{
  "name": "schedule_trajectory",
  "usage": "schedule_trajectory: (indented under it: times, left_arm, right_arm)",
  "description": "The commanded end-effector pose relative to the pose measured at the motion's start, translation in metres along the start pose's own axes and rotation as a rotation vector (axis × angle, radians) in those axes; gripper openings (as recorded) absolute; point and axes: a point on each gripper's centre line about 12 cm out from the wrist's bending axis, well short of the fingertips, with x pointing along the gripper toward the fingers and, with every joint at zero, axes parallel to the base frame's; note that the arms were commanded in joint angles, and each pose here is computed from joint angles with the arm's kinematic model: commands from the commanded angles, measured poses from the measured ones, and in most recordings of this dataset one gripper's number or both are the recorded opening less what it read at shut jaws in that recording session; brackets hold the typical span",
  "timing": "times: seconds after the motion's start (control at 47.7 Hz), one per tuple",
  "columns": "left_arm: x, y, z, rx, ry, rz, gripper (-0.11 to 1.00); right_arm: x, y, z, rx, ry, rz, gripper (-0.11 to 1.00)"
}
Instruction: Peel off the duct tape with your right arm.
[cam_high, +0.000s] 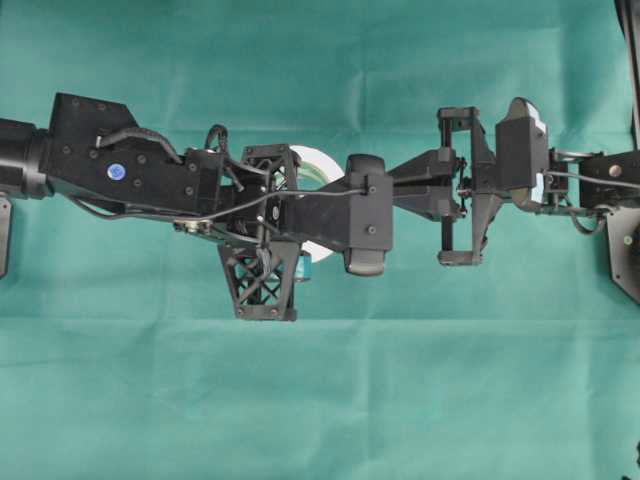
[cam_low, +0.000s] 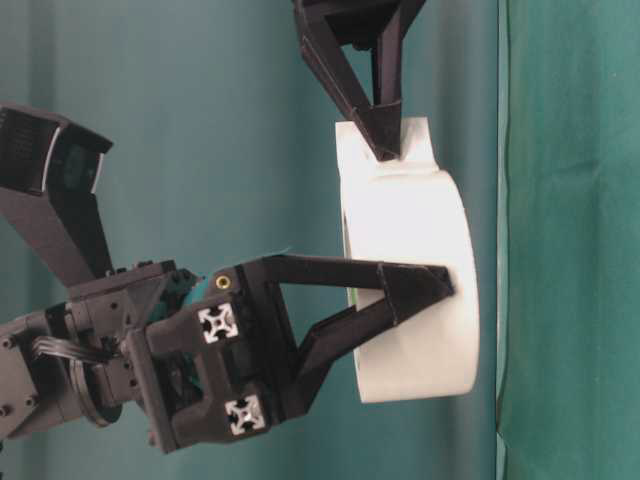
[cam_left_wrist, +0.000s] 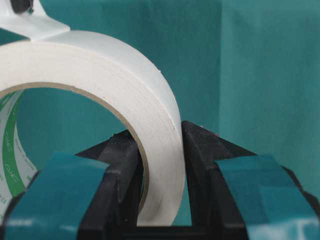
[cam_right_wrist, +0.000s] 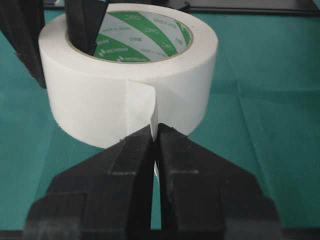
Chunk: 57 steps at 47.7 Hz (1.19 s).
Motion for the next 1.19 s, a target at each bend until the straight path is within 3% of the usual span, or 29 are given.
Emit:
schedule_trajectory:
  times: [0.0,0.817,0.985,1.174]
  left_arm:
    - [-0.031,-0.015,0.009,0.032,-0.077,-0.022,0.21]
    - [-0.030,-0.036,0.001,0.082,-0.025,-0.039,0.21]
    - [-0.030,-0.044,-0.003,0.129,-0.018,-0.045,0.21]
    - [-0.029,-0.056,-0.011,0.241,-0.006,-0.056,0.21]
  right_arm:
    - [0.000,-0.010,0.008,0.009,-0.028,-0.033,-0.10]
    - [-0.002,-0.032,0.009,0.018,-0.036,-0.121,-0.10]
    - [-0.002,-0.035,0.009,0.021,-0.035,-0.129,-0.10]
    - [-0.001,-0.036,0.012,0.021,-0.046,-0.133,-0.10]
